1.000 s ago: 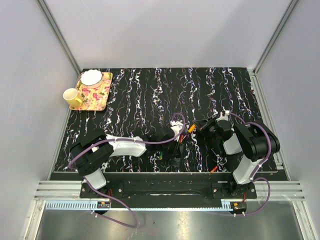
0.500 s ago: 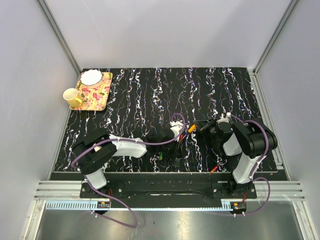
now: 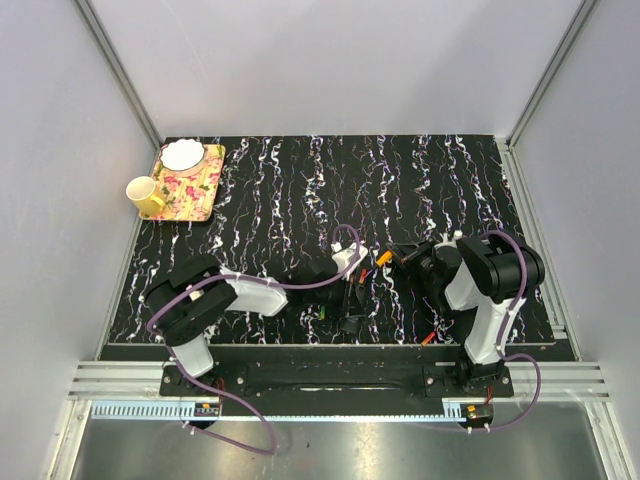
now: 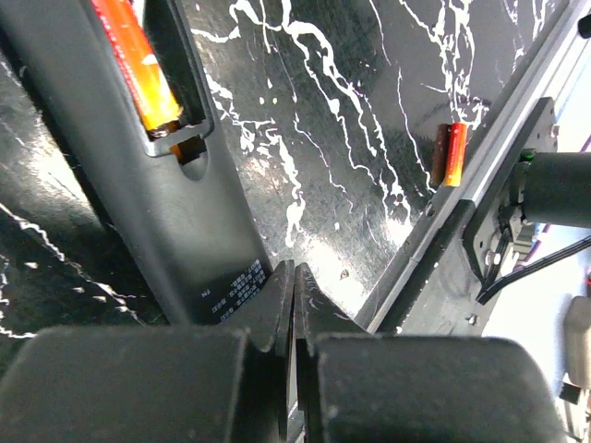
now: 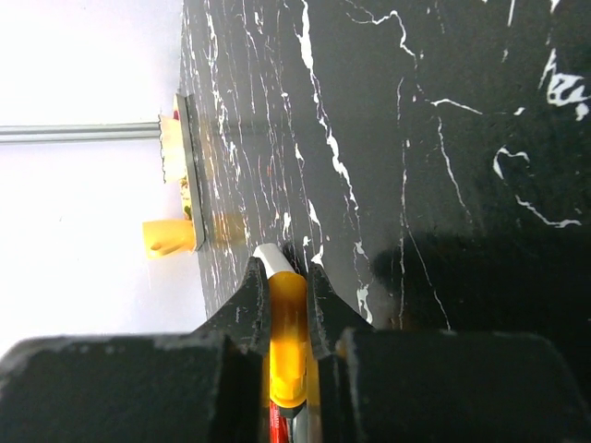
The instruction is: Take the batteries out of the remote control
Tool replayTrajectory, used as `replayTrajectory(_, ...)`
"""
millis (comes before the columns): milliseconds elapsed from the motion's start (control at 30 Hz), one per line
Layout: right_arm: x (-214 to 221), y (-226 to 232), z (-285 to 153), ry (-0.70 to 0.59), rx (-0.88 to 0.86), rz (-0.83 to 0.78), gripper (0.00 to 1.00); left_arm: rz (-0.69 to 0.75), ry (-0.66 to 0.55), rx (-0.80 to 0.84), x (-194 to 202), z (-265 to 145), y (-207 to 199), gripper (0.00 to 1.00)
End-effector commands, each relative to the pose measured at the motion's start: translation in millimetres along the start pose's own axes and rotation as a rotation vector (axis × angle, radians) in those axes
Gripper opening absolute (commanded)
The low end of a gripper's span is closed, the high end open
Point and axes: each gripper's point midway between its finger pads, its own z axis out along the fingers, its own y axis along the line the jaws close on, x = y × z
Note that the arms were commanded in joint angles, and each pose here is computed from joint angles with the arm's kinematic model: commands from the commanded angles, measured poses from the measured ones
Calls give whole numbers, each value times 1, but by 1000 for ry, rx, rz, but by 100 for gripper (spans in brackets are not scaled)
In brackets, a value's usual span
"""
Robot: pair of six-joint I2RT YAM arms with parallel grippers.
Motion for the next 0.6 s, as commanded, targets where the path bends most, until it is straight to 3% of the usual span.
replayTrajectory(0,-5,22,4,-9,-107,9,0,-63,53,-56,19,-6,31,0)
replayTrajectory(567,-7,21,7,-11,-119,54,0,-149,113,0,27,1,33,0)
